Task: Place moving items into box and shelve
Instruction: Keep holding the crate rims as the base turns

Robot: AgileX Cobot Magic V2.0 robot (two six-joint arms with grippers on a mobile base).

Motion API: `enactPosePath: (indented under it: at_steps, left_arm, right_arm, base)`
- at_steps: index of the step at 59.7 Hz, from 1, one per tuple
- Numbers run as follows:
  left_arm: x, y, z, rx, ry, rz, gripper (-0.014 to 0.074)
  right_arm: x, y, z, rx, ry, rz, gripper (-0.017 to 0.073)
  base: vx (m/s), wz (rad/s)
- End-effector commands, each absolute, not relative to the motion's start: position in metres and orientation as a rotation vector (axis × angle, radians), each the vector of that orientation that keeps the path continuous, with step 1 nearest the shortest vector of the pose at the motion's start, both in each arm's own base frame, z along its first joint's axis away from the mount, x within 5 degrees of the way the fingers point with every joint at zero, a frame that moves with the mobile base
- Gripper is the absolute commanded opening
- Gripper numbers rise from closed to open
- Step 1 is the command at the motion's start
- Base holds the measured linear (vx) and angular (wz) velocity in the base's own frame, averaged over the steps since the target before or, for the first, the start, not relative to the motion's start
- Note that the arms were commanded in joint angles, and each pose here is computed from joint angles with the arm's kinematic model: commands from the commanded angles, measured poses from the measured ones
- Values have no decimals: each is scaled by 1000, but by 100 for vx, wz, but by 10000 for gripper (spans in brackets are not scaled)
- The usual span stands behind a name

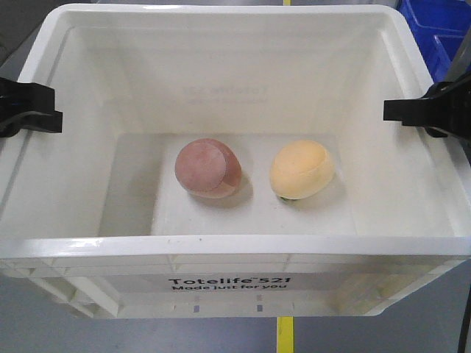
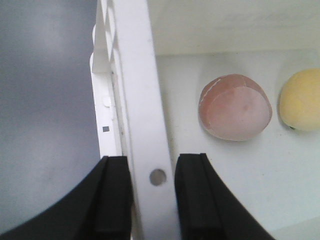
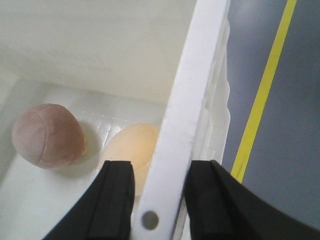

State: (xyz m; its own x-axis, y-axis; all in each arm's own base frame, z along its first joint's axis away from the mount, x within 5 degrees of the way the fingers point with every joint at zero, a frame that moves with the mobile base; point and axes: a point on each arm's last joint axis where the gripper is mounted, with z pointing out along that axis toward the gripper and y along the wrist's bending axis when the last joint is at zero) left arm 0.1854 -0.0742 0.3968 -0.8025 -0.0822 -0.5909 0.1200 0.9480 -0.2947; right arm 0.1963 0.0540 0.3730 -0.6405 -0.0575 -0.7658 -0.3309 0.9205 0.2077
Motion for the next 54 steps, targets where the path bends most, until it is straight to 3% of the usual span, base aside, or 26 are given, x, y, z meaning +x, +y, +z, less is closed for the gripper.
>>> enactPosePath:
  at_steps: [1,54]
  left_arm:
    - [184,-74,426,35,2258,-489,-3]
    - [184,-74,426,36,2258,-480,-3]
  right_arm:
    - [195,53,402,-244,2052,421,-6]
    - [195,53,402,-244,2052,421,-6]
  base:
    - [54,-1]
    - [56,-8]
